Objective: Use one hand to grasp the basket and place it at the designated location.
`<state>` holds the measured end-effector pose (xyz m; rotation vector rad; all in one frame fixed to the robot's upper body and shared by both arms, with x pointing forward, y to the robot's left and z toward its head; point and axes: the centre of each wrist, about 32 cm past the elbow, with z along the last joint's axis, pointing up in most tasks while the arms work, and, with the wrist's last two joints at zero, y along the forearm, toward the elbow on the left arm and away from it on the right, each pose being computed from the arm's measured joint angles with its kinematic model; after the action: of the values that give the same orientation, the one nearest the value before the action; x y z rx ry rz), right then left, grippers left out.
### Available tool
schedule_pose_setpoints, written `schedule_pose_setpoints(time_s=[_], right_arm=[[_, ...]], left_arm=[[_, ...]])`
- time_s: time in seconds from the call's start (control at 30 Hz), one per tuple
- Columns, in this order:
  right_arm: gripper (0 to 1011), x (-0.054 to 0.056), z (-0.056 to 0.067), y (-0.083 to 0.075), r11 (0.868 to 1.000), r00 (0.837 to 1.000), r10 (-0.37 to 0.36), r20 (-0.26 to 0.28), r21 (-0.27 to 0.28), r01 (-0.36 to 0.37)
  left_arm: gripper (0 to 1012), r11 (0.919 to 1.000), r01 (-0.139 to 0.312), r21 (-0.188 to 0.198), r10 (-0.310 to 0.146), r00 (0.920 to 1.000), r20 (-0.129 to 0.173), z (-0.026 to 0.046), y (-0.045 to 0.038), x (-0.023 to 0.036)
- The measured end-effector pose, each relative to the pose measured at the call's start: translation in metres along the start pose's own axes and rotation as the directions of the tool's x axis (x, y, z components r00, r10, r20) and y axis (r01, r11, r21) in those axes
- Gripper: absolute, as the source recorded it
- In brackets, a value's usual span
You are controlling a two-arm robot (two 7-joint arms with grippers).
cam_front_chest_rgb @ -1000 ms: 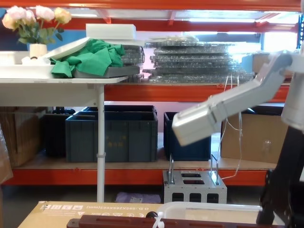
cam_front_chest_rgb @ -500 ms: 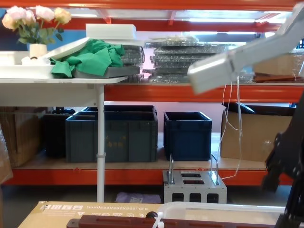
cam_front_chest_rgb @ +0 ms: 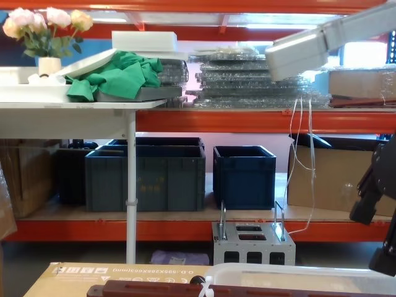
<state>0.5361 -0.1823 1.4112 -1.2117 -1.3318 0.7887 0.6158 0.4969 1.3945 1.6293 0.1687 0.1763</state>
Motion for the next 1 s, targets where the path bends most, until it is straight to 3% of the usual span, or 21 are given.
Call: schedule_pose_setpoints(time_s=[0.43,1.0], right_arm=[[1001,-0.011,-0.009,-0.019,0.999,0.999,-0.035,-0.03,-0.014,0.035],[1001,-0.005,-0.008,-0.007,1.0,1.0,-0.015,-0.014,0.0,0.015]], left_arm=[[0,1.0,0.0,0.0,0.0,1.0,0.0,0.0001,0.0,0.0],[0,1.0,0.0,0.0,0.0,1.0,0.0,0.0,0.0,0.0]])
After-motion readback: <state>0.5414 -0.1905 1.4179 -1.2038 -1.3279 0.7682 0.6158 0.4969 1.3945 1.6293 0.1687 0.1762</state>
